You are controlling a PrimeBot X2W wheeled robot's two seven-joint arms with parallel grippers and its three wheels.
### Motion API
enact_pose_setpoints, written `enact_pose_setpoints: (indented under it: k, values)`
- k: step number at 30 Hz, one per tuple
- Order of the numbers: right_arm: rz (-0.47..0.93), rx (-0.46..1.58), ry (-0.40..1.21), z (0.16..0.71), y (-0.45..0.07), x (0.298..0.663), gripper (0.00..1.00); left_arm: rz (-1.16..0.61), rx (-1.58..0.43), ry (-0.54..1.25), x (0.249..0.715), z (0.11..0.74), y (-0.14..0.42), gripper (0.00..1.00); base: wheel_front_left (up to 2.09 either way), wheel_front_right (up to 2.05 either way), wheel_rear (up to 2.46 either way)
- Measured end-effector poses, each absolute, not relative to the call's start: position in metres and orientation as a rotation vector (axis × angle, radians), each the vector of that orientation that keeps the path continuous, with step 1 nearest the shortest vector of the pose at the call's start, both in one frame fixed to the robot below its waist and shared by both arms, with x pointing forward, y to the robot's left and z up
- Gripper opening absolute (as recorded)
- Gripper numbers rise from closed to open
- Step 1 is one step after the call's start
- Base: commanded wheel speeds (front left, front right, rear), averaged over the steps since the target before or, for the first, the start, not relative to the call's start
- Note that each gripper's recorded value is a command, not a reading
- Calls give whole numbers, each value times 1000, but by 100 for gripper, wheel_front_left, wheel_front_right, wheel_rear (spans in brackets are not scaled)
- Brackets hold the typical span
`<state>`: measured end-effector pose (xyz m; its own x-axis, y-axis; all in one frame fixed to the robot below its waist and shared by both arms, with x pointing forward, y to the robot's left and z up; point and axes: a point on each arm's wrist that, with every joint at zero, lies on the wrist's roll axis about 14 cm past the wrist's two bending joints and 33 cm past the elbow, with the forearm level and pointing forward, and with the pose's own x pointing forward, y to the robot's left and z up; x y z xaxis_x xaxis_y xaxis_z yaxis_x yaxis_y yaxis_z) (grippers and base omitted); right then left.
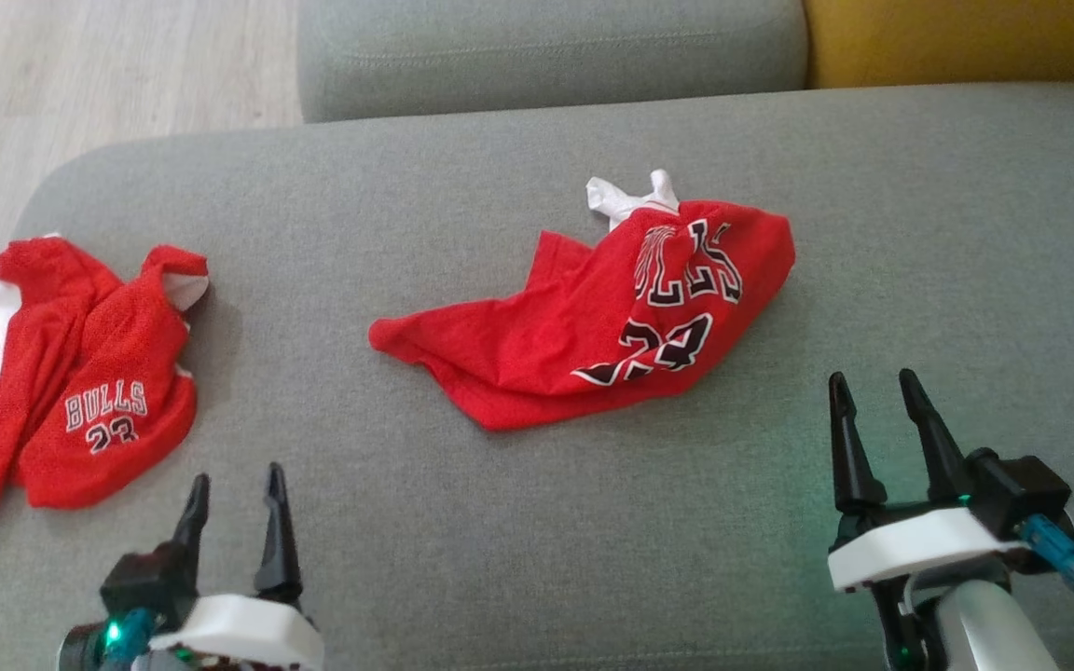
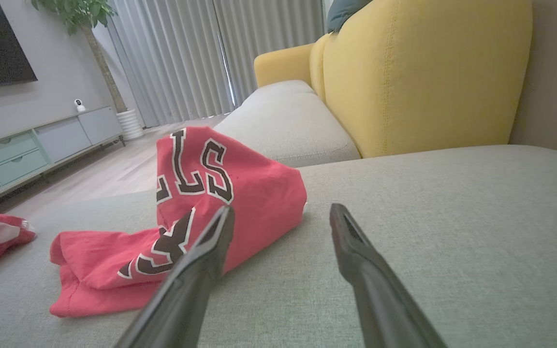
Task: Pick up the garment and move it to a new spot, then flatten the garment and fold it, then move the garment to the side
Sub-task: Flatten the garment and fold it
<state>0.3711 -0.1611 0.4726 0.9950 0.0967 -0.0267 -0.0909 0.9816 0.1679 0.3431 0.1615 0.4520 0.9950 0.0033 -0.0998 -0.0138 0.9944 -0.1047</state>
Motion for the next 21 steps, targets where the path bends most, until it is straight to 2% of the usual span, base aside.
enact_pose_setpoints:
  k: [13,17,21]
  values:
    - [164,167,71,462,-137,389,100,-23,-117,115,352,447,150,100,0,0,0]
    - [198,160,40,473,-127,406,100,-28,-125,122,355,445,147,100,0,0,0]
    - [271,120,-27,504,-105,446,100,-36,-130,120,360,446,145,100,0,0,0]
